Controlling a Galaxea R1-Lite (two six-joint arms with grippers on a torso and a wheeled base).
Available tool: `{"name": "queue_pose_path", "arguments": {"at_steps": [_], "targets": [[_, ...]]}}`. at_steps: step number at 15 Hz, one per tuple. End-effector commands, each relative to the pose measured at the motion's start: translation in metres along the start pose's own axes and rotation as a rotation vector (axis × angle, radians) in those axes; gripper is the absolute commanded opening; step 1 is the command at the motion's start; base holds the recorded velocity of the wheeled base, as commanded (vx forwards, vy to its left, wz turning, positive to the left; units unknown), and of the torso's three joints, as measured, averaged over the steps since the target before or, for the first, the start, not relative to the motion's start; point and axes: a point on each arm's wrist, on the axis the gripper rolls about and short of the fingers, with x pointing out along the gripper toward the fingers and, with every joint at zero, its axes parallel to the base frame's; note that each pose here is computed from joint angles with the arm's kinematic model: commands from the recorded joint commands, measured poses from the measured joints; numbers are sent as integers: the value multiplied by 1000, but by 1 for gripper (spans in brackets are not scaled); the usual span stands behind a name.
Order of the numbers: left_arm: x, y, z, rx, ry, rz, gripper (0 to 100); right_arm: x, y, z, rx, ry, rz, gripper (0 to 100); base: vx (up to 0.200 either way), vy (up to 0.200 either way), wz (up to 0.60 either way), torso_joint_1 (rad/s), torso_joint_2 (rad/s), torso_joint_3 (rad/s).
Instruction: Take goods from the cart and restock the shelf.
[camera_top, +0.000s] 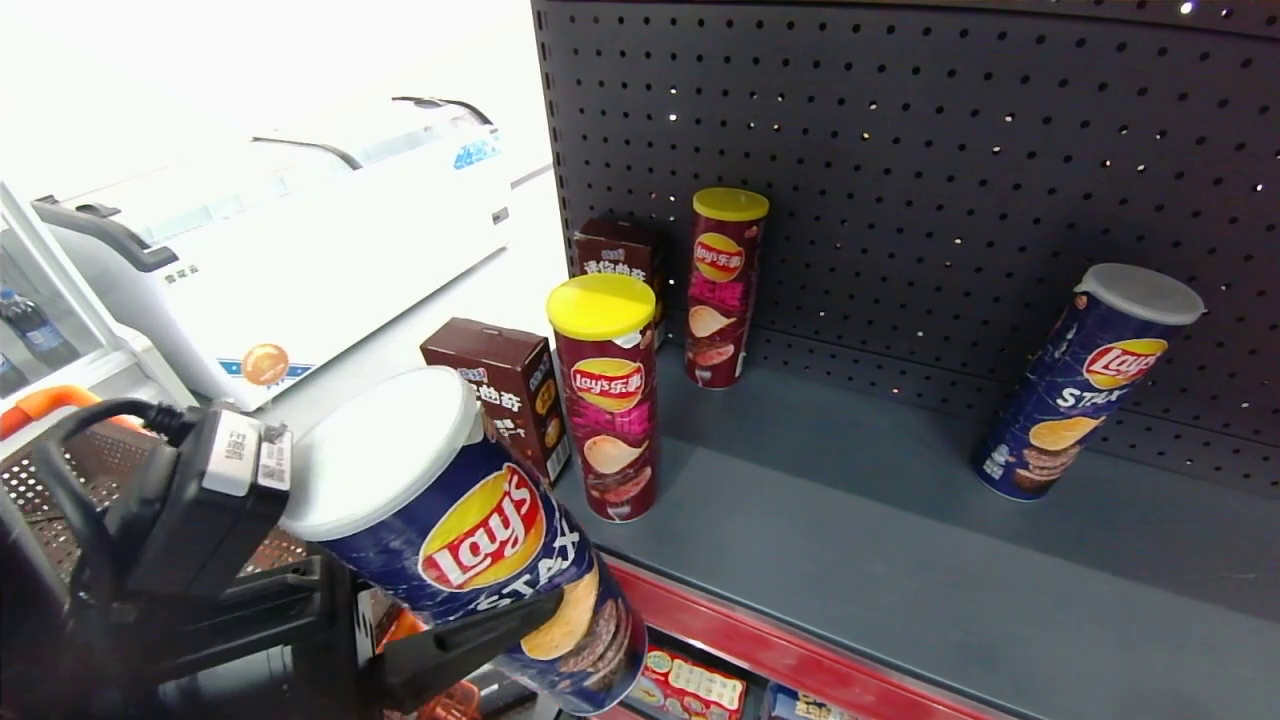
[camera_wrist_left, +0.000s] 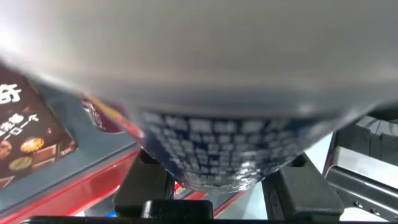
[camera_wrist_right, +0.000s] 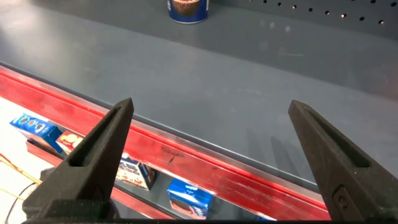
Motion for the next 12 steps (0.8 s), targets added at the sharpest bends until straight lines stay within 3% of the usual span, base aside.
{"name": "queue_pose_path", "arguments": {"at_steps": [1,3,8,12], "targets": [[12,5,-2,-8,24,-5,0,0,0,0,0,-2,0,100,0,0,-600,2,-2,-2],[13,5,-4,8,33,-8,0,0,0,0,0,0,0,100,0,0,-600,-5,7,0],[13,5,-4,7,35,-8,0,0,0,0,0,0,0,100,0,0,-600,3,5,0],[12,6,-5,7,35,-2,0,0,0,0,0,0,0,100,0,0,0,0,0,0]]}}
